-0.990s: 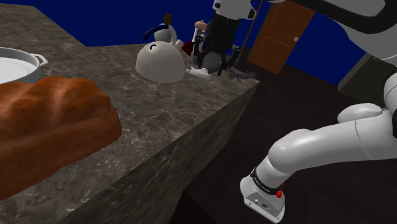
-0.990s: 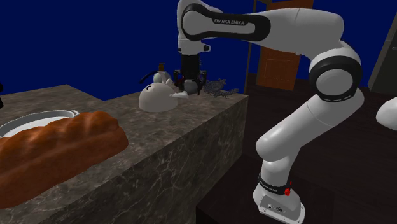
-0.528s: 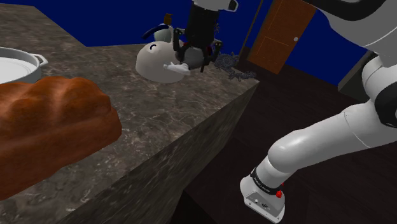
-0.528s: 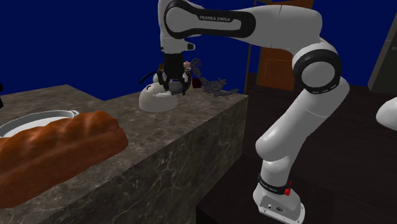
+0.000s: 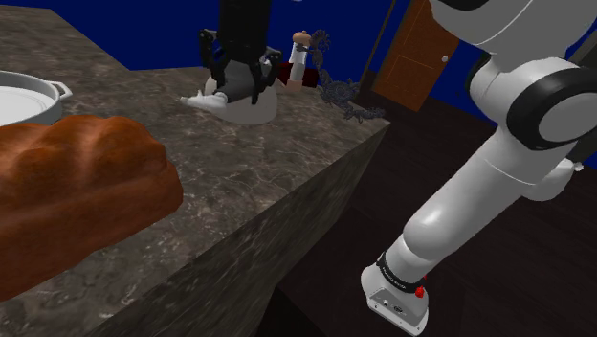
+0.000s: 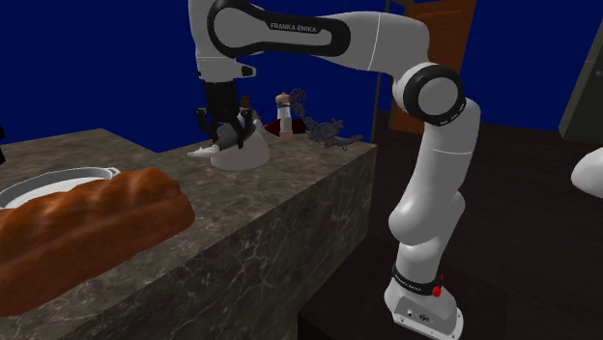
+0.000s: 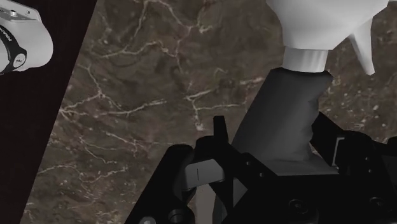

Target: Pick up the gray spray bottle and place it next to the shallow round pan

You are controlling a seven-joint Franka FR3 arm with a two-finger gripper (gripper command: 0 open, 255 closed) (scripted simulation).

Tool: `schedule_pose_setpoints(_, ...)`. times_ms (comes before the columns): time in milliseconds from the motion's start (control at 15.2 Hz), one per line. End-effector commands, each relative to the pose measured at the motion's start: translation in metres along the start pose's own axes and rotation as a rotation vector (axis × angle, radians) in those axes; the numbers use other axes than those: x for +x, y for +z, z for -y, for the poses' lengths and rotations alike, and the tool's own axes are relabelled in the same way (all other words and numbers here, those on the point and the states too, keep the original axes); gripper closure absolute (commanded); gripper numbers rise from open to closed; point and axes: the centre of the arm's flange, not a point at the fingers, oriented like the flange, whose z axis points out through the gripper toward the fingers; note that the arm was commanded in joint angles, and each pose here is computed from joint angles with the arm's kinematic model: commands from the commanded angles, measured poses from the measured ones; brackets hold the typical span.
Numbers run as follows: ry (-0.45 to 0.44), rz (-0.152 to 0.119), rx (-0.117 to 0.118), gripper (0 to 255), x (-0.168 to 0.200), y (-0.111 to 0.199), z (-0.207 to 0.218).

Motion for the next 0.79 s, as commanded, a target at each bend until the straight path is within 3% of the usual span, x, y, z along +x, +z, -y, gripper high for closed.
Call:
schedule_pose_setpoints(0,0.005,0.001,0.002,255,-0.009,-0.002,0.025)
schedule_pose_setpoints(462,0.005,0.001,0.002,255,-0.045,-0.004,0.11)
schedule_pose_setpoints(726,0.005,0.001,0.002,255,-0.049,0.012,0.117)
